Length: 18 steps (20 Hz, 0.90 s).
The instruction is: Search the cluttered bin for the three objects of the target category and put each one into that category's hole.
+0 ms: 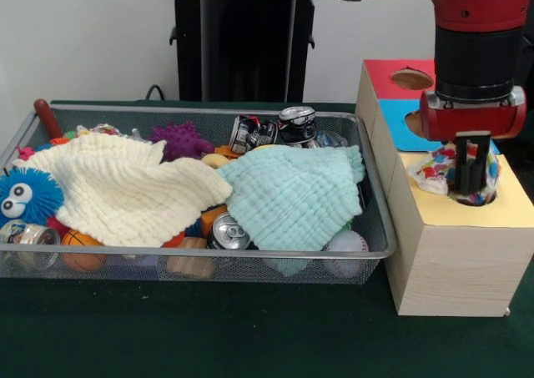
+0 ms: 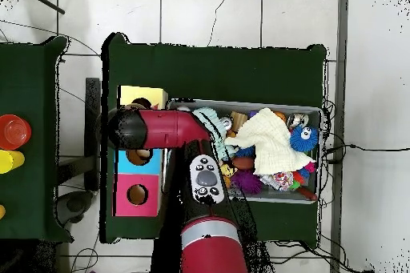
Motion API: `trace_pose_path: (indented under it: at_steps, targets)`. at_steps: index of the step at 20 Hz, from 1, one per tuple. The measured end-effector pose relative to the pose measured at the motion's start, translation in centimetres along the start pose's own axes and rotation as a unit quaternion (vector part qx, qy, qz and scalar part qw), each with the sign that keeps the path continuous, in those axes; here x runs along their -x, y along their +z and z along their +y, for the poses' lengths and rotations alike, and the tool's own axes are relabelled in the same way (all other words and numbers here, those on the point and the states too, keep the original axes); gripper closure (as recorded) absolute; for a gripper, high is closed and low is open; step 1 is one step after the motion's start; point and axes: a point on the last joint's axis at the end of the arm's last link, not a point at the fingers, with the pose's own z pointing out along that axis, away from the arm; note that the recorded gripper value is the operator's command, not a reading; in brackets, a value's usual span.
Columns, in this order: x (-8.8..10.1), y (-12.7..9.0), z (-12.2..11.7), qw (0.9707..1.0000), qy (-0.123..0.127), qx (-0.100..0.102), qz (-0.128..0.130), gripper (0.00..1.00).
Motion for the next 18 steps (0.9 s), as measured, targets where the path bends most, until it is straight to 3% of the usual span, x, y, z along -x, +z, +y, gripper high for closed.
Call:
trace_pose_path:
  at_steps: [11,18]
  targets:
    - [-0.8,1.8,-0.2,1.0,-0.002,-0.006,0.001,1.0]
    - [-0.6,0.8,0.0,1.0,-0.003,-0.006,-0.005,1.0]
